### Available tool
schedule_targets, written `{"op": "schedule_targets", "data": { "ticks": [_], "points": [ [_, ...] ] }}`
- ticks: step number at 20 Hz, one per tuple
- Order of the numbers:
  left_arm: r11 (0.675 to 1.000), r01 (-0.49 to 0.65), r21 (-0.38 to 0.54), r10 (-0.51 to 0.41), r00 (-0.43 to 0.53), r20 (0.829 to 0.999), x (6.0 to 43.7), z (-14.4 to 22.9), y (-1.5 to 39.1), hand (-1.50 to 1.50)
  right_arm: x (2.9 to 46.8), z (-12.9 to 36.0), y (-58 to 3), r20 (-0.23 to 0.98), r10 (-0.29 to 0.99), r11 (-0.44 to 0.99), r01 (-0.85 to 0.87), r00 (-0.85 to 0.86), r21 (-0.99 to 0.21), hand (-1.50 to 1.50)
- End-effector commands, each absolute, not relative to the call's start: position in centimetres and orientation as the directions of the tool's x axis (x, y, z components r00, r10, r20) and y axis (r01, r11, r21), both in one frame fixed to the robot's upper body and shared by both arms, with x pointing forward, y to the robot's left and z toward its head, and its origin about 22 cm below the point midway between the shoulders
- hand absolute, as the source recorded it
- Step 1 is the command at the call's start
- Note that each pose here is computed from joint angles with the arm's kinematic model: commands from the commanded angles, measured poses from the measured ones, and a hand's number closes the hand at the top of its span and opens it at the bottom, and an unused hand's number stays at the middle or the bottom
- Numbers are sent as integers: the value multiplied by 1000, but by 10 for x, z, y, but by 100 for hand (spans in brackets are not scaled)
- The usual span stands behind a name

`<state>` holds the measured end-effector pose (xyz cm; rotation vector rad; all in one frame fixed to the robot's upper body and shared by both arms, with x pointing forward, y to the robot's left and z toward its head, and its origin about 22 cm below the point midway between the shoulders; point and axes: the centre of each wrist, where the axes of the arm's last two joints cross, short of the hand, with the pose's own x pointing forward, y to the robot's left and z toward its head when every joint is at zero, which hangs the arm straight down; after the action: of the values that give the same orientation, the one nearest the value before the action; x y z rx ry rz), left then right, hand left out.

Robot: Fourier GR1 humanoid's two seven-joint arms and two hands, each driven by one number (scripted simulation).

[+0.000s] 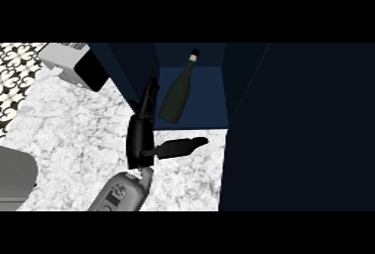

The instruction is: Pick up the wine, place it into the cabinet and close the cabinet

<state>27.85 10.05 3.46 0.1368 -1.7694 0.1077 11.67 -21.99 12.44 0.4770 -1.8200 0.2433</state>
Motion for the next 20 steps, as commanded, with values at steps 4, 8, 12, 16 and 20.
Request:
{"op": "schedule_targets", "data": {
  "ticks": [4,8,12,16,20],
  "points": [
    [1000,11,-16,19,-317,948,243,53,123,-150,91,154,-224,951,-134,922,-388,-279,16,-150],
    [1000,-6,0,-2,-306,952,231,34,162,-150,90,160,-230,952,-100,922,-387,-289,-21,-150],
    [999,31,-23,32,-319,947,225,69,179,-150,98,166,-233,957,-99,914,-406,-273,-21,-150],
    [989,138,-59,101,-319,942,214,62,212,-150,90,156,-241,972,-53,869,-491,-229,-68,150],
    [975,212,-67,128,-288,949,190,62,231,150,90,161,-235,970,44,785,-592,-239,-181,150]
  ]
}}
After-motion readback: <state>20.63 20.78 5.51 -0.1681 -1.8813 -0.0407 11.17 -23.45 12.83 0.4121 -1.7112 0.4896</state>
